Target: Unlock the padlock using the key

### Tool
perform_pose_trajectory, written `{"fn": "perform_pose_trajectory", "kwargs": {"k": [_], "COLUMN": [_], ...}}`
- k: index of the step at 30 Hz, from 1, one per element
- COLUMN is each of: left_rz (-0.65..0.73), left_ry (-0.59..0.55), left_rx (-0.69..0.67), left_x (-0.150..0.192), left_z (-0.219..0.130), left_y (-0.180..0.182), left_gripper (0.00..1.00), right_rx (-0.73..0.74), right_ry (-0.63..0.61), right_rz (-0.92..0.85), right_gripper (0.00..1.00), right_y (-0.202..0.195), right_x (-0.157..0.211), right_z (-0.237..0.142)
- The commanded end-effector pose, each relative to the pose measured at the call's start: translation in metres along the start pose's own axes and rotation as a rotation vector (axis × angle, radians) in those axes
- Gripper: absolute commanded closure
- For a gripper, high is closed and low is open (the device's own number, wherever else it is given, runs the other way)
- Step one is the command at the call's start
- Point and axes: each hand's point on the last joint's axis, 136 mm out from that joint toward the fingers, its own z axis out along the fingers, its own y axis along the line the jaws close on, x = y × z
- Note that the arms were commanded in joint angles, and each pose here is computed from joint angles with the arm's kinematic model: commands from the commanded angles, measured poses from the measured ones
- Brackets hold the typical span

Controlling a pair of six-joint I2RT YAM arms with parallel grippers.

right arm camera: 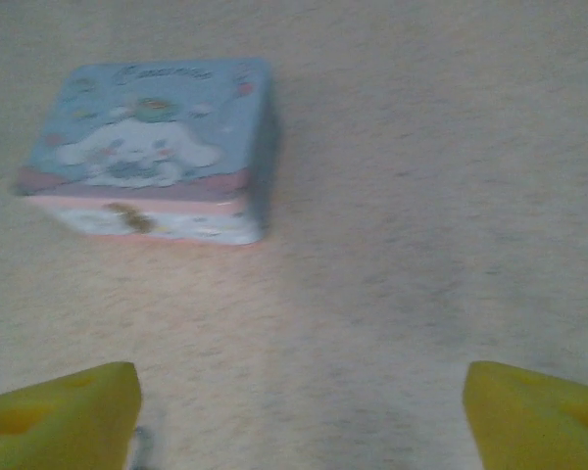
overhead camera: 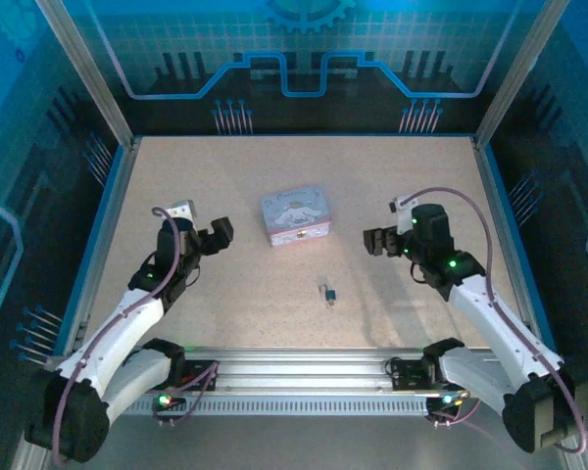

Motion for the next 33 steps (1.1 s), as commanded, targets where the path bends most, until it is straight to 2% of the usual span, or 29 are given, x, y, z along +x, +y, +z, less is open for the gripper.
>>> {"fn": "perform_pose_trajectory", "kwargs": {"k": [1,5,8,10,17,20,23,28,33], "left_rz": [0.038,0.085,0.148,0.213,0.346,0.401,0.454,0.330,0.305], "left_ry": [-0.133,-0.193,-0.201,-0.167,-0.094,-0.043,-0.068,-0.025,-0.094], "left_rx": [-0.118,-0.201,-0.217,-0.209,-0.163,-0.107,-0.072,-0.006,0.069], "left_x": [-0.029,-0.030,-0.023,-0.020,0.002,0.008,0.006,0.005,0.006], "left_z": [0.002,0.013,0.029,0.038,0.088,0.104,0.114,0.119,0.106], "left_y": [0.021,0.040,0.046,0.042,0.039,0.029,0.024,0.040,0.039], "left_gripper": [0.01,0.01,0.01,0.01,0.01,0.01,0.01,0.01,0.01], "right_rx": [0.195,0.291,0.322,0.330,0.322,0.253,0.243,0.243,0.231], "right_ry": [-0.126,-0.225,-0.183,-0.154,-0.207,-0.223,-0.190,-0.244,-0.229], "right_rz": [0.003,0.047,0.115,0.112,0.114,0.100,0.011,-0.014,-0.004], "right_gripper": [0.00,0.00,0.00,0.00,0.00,0.00,0.00,0.00,0.00], "right_y": [-0.048,-0.085,-0.106,-0.112,-0.121,-0.110,-0.094,-0.089,-0.089], "right_x": [-0.010,0.004,0.023,0.028,0.020,0.013,0.016,0.025,0.025], "right_z": [-0.002,0.008,0.025,0.039,0.073,0.087,0.103,0.105,0.106]}}
